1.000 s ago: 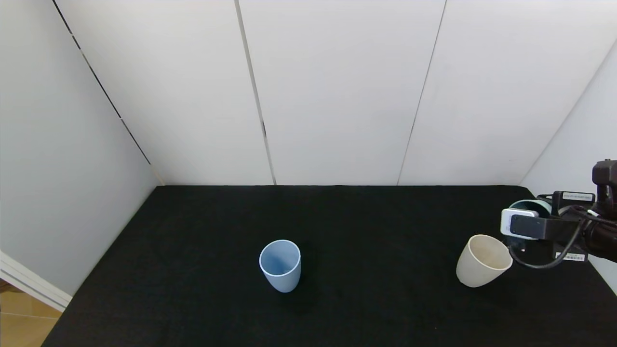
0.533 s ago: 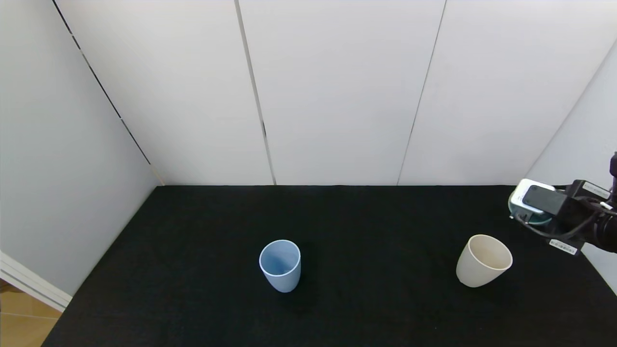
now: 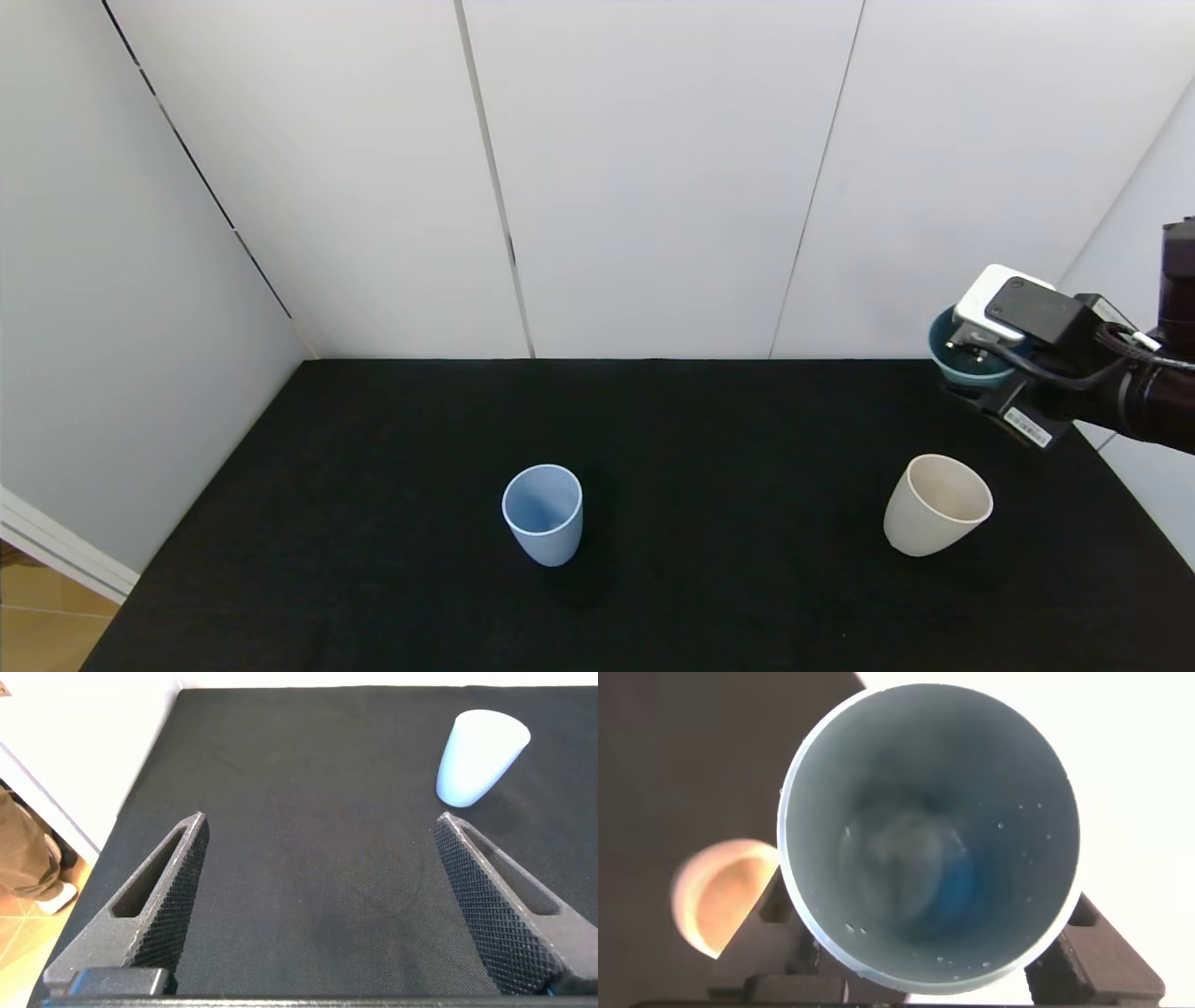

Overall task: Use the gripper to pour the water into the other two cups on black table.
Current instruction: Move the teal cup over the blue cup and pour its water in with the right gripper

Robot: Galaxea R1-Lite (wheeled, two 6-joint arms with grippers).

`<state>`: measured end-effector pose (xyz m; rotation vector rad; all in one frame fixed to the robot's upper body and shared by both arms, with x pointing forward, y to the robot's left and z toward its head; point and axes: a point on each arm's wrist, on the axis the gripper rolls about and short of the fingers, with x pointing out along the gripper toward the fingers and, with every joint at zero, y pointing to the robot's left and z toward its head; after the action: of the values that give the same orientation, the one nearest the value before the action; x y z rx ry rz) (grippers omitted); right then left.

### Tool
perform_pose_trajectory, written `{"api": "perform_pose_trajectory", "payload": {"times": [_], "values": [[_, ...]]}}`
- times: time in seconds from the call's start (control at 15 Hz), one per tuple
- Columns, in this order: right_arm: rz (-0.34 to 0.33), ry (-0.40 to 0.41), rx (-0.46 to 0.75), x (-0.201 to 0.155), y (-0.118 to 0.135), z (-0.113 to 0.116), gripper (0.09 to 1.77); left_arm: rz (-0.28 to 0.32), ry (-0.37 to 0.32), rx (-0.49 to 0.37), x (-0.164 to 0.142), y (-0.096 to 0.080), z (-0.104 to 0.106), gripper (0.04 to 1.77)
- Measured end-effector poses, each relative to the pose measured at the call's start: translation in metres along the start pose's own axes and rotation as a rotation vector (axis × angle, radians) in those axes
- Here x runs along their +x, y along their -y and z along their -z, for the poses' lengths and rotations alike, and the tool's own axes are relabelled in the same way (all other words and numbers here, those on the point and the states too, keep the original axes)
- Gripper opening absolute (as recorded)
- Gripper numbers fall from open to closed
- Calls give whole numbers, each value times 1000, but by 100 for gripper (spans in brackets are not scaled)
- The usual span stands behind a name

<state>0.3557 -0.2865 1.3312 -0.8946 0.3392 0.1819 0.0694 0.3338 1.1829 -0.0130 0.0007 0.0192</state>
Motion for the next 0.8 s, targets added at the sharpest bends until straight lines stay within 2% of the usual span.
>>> {"api": "perform_pose_trajectory", "payload": {"times": [0.13,0.47,0.8], "values": [[-29,48,4,-5,-7,-25,118,0,0,0,0,0,0,172],[-43,133,-12,-7,-38,-87,118,0,0,0,0,0,0,172],[-44,179,-48,4,-69,-133,118,0,0,0,0,0,0,172]]}}
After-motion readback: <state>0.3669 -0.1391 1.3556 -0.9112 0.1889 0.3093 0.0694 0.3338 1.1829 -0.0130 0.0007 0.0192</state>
